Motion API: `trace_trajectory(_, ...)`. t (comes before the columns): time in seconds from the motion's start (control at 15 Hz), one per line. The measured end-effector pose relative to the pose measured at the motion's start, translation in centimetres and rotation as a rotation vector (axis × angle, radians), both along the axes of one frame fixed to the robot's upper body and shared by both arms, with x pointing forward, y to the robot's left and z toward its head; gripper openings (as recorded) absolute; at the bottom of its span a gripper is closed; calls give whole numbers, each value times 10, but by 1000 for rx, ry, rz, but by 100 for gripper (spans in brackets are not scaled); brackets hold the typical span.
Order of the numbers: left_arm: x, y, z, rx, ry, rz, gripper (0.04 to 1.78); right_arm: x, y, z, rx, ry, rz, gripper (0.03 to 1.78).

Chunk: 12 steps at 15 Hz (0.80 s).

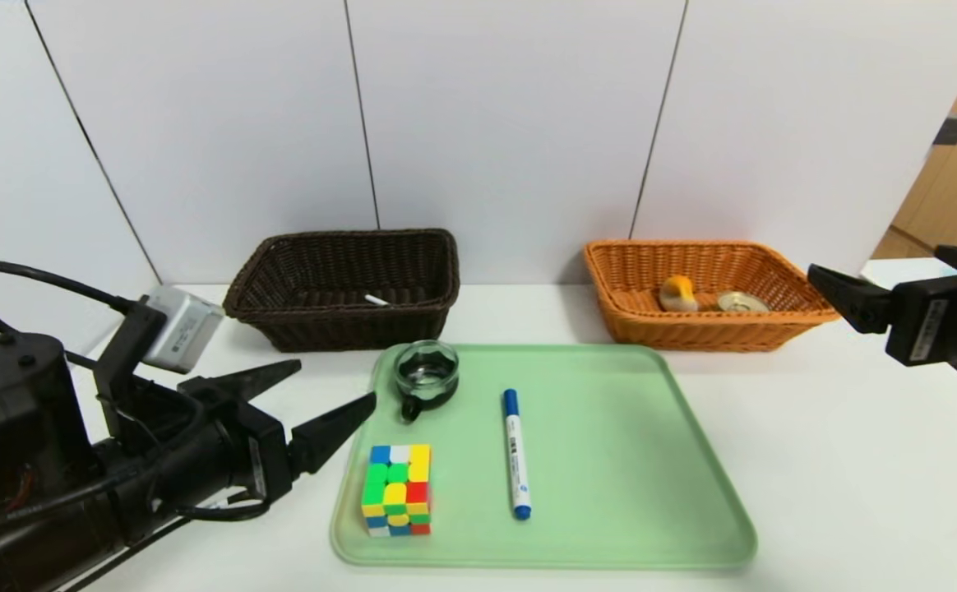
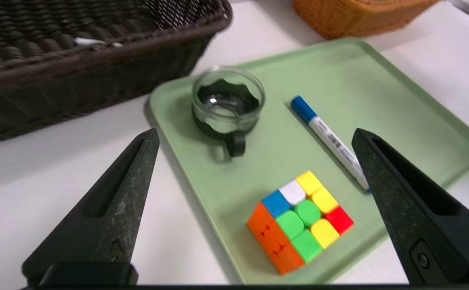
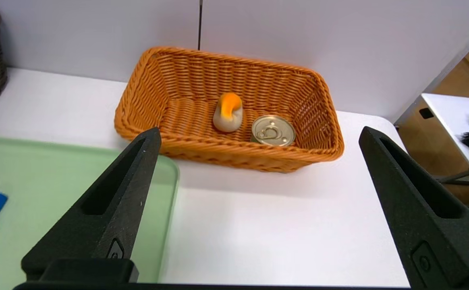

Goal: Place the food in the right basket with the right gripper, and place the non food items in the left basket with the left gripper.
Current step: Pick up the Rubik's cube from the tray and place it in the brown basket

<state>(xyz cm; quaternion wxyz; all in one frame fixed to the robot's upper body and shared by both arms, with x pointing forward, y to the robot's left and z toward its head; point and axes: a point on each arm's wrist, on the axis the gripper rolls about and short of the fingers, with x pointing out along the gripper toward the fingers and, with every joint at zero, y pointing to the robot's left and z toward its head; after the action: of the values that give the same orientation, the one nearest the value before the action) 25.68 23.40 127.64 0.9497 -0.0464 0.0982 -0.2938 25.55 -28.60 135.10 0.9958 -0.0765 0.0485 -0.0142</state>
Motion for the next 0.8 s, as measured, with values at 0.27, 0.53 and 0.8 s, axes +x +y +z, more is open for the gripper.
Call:
trace_trajectory(0.27, -16, -4, -26, 84, -24, -83, 169, -19, -11, -5, 5, -14, -19, 169)
trace_trajectory(0.53, -21, -14, -41, 111, -23, -142, 169, -26, -14, -7, 5, -21, -21, 169)
trace_trajectory(0.8, -15, -27, -48, 110, -55, -175, 169, -31, -15, -8, 3, -19, -22, 169)
